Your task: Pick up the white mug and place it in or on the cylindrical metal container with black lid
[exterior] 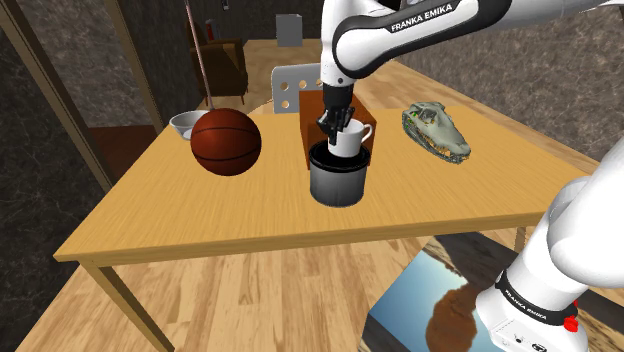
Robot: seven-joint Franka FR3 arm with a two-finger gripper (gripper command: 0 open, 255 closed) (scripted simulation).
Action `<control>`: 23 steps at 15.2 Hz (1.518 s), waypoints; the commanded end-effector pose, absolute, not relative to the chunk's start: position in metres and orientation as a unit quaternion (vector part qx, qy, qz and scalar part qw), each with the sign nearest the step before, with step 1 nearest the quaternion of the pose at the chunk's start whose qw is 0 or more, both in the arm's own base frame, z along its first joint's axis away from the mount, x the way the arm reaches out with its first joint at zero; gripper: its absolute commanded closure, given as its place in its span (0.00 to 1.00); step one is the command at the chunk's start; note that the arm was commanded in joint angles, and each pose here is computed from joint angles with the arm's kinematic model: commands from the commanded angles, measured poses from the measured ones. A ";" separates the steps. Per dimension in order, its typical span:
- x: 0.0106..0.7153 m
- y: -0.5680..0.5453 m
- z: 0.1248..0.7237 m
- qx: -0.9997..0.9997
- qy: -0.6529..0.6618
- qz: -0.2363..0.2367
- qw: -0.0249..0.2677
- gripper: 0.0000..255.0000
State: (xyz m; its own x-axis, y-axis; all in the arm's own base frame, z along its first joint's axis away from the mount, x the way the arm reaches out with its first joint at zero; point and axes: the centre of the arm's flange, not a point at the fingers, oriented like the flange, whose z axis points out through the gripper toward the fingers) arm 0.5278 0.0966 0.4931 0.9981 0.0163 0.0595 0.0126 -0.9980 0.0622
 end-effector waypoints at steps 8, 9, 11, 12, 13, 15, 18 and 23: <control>0.528 0.096 0.490 0.999 0.007 0.030 0.031 0.00; 0.528 0.096 0.490 0.999 0.007 0.030 0.031 0.00; 0.528 0.096 0.490 0.999 0.007 0.030 0.031 0.00; 0.528 0.096 0.490 0.999 0.007 0.030 0.031 0.00; 0.528 0.096 0.490 0.999 0.007 0.030 0.031 0.00; 0.526 0.098 0.517 0.999 0.007 0.030 0.031 0.00; 0.525 0.099 0.540 0.999 0.007 0.030 0.031 0.00; 0.525 0.099 0.540 0.999 0.007 0.030 0.031 0.00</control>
